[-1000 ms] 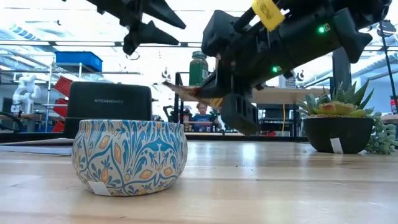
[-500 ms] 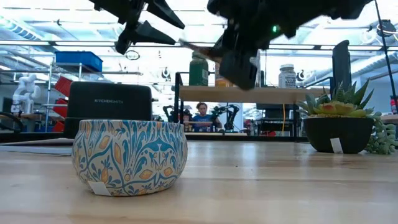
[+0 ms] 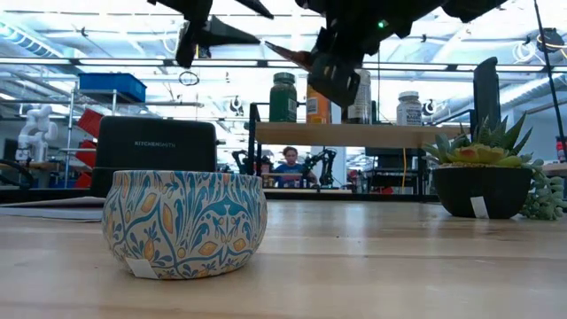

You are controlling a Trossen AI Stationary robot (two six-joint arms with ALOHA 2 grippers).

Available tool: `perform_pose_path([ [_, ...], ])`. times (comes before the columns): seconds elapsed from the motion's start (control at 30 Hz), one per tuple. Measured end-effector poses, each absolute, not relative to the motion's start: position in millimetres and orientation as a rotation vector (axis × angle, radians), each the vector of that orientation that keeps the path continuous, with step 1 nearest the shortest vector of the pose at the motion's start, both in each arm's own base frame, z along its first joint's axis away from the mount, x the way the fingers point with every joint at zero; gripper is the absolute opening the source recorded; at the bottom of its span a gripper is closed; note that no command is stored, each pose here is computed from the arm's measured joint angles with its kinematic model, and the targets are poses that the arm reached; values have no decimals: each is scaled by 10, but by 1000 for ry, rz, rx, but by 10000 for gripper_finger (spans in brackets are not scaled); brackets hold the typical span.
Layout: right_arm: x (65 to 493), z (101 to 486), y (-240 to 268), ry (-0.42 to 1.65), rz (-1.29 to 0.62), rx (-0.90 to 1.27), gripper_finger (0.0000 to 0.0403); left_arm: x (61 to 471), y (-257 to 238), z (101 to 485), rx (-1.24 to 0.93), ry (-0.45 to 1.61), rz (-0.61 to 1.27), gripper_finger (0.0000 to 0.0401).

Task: Shelf spices
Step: Put the orange seasoning pack on the shelf

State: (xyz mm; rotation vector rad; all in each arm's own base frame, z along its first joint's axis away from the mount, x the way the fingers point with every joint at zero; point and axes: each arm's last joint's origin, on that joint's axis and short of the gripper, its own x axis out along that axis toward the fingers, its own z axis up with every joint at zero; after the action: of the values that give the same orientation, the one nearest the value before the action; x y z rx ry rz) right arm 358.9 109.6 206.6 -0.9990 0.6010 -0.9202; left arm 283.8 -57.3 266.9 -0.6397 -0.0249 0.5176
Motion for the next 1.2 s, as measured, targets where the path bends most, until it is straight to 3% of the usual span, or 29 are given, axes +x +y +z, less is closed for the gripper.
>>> perform_pose_path([
  [0.27,3598,2119,1071,583,-931,-981,5,2848,-559,2622,-567,-50,641,187],
  [0.77,3612,2170,1050,550,-926,-963,5,3032,-510,2504,-655,-69,545,184],
  [0.9,3612,2169,1052,551,-925,-965,5,3043,-512,2537,-582,-75,524,139],
  [1.07,3609,2168,1058,552,-926,-965,4,3058,-520,2557,-490,-40,484,21],
  [1.2,3610,2166,1056,551,-924,-964,6,3056,-522,2547,-404,-8,486,6],
])
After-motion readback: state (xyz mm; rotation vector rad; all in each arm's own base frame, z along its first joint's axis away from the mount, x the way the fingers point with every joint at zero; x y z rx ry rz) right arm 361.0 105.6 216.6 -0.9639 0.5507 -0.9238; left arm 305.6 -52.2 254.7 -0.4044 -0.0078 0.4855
